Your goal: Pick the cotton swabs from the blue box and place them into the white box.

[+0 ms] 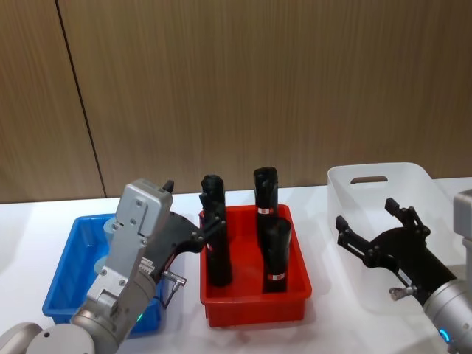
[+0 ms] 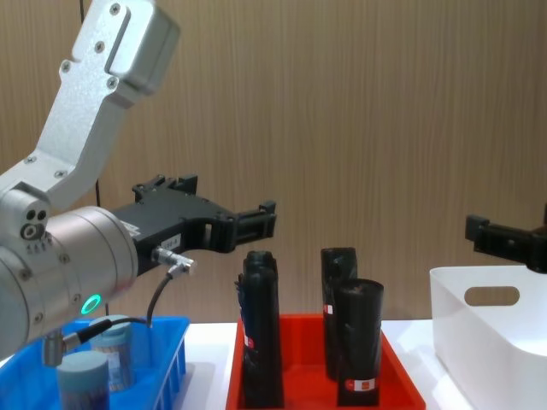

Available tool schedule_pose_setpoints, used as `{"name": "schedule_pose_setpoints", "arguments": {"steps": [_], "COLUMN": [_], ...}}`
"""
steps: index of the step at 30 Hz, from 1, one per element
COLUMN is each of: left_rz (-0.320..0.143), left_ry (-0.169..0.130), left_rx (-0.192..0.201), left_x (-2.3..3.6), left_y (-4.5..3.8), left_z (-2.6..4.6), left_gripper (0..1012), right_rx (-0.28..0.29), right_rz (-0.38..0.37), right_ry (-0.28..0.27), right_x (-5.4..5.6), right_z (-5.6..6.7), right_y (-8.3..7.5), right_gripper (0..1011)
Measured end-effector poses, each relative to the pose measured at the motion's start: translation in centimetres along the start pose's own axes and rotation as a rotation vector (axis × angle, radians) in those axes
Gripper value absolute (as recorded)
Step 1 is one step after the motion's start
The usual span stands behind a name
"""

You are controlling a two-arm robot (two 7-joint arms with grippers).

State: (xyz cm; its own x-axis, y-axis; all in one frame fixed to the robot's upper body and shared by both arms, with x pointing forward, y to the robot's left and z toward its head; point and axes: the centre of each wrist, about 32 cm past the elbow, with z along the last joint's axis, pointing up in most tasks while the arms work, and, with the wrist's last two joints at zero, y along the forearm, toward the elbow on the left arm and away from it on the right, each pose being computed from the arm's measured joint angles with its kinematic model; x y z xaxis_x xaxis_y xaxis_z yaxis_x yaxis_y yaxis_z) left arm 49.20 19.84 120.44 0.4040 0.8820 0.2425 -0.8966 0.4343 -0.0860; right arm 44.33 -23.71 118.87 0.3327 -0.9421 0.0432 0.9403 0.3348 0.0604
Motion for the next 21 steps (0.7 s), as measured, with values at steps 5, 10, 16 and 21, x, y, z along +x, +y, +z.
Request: {"name": "schedule_pose_setpoints", "arguments": {"steps": [5, 10, 16, 21], "left_rz": [0.000, 0.000, 0.000, 0.000], "left_ry": [0.000, 0.000, 0.000, 0.000], "left_rx": [0.000, 0.000, 0.000, 0.000], "left_x": [0.00, 0.00, 0.00, 0.00], "left_y": [0.00, 0.00, 0.00, 0.00], "left_z": [0.00, 0.00, 0.00, 0.00], "left_gripper": [1004, 1004, 1004, 1004], "right_rx": [0.000, 0.000, 0.000, 0.000], "right_rz": [0.000, 0.000, 0.000, 0.000], "right_ry": [0.000, 0.000, 0.000, 0.000], "right_x": [0.00, 0.00, 0.00, 0.00], "right_z": [0.00, 0.00, 0.00, 0.00], "right_y": [0.00, 0.00, 0.00, 0.00], "right_gripper": [1001, 1001, 1001, 1001]}}
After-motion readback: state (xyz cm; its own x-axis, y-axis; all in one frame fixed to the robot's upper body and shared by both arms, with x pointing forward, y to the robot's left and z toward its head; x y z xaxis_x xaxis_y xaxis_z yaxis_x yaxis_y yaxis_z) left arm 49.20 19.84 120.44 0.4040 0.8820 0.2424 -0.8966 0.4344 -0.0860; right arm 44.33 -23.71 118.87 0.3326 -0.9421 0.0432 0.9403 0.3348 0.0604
